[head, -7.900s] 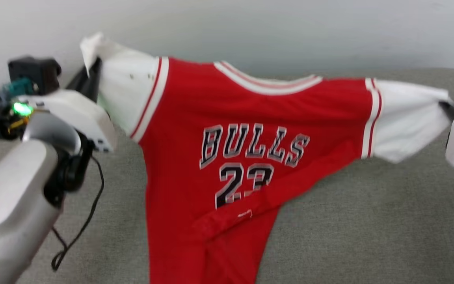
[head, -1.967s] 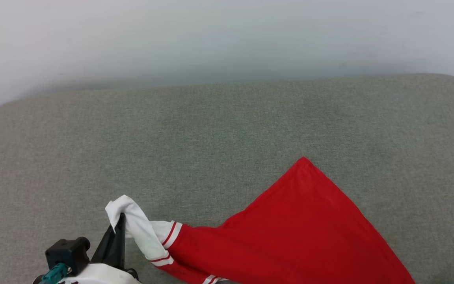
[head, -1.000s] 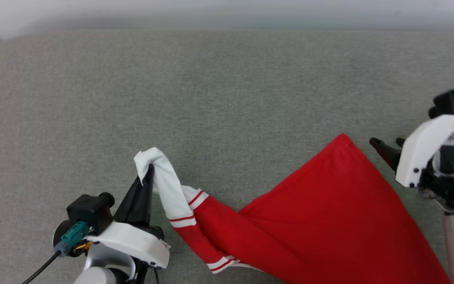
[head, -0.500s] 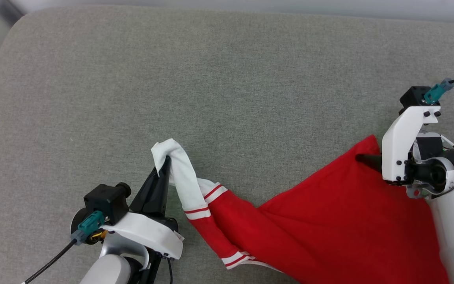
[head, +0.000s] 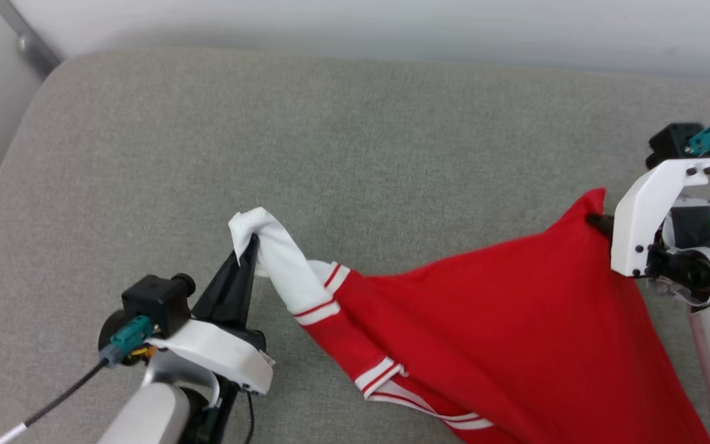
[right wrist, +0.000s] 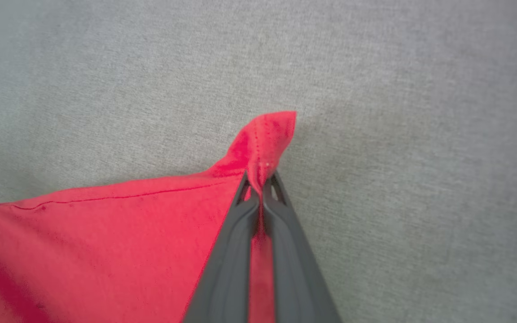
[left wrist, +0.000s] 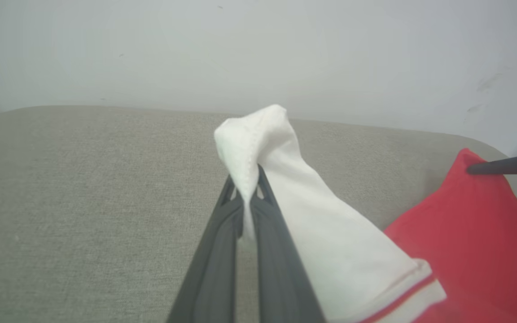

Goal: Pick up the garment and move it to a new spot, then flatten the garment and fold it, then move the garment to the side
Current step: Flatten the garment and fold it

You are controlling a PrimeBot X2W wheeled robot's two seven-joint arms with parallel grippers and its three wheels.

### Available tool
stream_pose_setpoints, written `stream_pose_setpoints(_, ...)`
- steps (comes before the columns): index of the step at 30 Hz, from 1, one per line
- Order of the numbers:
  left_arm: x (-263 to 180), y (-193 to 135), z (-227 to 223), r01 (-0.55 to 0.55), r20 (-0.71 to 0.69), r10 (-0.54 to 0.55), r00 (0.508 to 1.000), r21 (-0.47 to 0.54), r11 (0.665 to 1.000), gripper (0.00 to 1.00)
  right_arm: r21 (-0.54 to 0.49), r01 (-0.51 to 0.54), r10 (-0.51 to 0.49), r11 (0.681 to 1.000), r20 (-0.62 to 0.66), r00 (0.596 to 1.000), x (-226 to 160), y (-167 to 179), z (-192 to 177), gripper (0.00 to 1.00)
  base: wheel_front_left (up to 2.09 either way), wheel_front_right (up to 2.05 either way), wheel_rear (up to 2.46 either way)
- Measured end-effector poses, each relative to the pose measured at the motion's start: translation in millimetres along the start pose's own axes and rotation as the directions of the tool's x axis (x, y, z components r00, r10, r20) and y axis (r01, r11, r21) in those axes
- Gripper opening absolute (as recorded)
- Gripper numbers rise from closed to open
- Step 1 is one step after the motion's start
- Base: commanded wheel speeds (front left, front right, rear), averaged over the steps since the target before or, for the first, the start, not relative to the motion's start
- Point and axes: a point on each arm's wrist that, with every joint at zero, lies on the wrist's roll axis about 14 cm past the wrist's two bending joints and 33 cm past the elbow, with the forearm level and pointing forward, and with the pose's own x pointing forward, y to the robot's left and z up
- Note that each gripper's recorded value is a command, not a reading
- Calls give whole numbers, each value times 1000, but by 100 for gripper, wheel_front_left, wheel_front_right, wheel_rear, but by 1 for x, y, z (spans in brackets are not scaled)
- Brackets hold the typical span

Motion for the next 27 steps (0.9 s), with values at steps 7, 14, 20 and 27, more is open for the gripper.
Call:
stream_pose_setpoints(7,7,-11,96,73,213,-103,972,147,986,0,-97,103,-56,990,404,913,-91,-2,87,0,0,0,0)
stream_pose_setpoints(14,30,-29,178,100,361,-174,916,215,971,0,-96,205,-108,974,602,791,-164,-14,136,0,0,0,0)
stream_pose_setpoints(20,75,-27,233,77,428,-175,887,237,968,0,-80,273,-138,959,707,694,-190,-25,184,0,0,0,0)
stream_pose_setpoints(27,132,-22,288,40,513,-170,841,255,966,0,-48,348,-154,936,835,529,-210,-37,247,0,0,0,0)
